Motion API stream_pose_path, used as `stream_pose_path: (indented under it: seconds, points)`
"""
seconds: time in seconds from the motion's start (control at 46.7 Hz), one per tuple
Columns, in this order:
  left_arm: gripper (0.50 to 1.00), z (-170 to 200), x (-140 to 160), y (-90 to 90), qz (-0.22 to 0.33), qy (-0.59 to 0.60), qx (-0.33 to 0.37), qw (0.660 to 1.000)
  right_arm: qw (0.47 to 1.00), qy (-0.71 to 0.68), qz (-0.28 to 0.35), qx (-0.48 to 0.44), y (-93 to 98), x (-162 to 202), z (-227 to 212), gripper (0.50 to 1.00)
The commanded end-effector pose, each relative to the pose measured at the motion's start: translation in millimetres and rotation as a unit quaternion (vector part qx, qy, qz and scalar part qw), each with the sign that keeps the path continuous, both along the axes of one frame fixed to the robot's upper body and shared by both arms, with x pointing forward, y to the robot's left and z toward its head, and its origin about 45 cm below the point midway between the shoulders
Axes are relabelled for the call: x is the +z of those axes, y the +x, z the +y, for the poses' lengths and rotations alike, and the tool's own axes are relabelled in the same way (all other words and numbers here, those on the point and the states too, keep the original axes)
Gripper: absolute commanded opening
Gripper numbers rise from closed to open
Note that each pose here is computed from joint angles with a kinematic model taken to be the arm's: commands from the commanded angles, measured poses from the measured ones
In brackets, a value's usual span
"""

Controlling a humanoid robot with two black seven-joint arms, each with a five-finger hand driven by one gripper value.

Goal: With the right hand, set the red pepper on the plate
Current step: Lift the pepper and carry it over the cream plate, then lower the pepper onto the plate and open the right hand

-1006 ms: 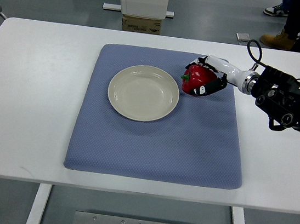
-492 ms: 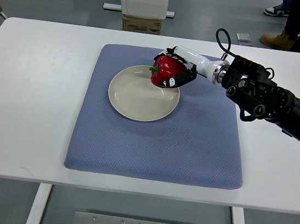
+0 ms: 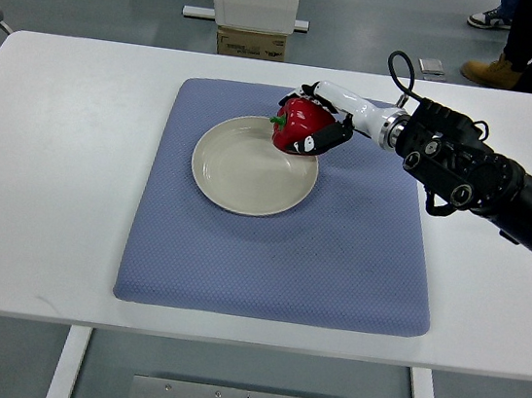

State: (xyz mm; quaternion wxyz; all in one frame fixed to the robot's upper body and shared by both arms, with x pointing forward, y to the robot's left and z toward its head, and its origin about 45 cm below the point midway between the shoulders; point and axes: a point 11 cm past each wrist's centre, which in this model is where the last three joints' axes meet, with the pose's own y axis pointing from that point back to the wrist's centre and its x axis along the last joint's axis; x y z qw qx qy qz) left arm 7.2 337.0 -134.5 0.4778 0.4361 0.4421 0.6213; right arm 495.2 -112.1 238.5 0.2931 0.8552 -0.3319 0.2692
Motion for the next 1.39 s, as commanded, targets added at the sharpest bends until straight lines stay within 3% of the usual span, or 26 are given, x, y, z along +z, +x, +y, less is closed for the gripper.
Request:
stream_pose_path:
  seconds: [0.0, 0.728, 1.37]
  points:
    - [1.0, 0, 0, 0.0, 0.0, 0.0, 0.0, 1.0, 1.0, 0.012, 0.011, -0.002, -1.3, -1, 2, 0.5]
    - [1.0, 0, 0, 0.0, 0.0, 0.0, 0.0, 1.0, 0.997, 0.07, 0.035, -0.003, -7.4, 5, 19, 0.5]
    - [1.0, 0, 0, 0.0, 0.0, 0.0, 0.0, 1.0, 0.993, 0.089, 0.08, 0.012, -29.7, -21, 31, 0.5]
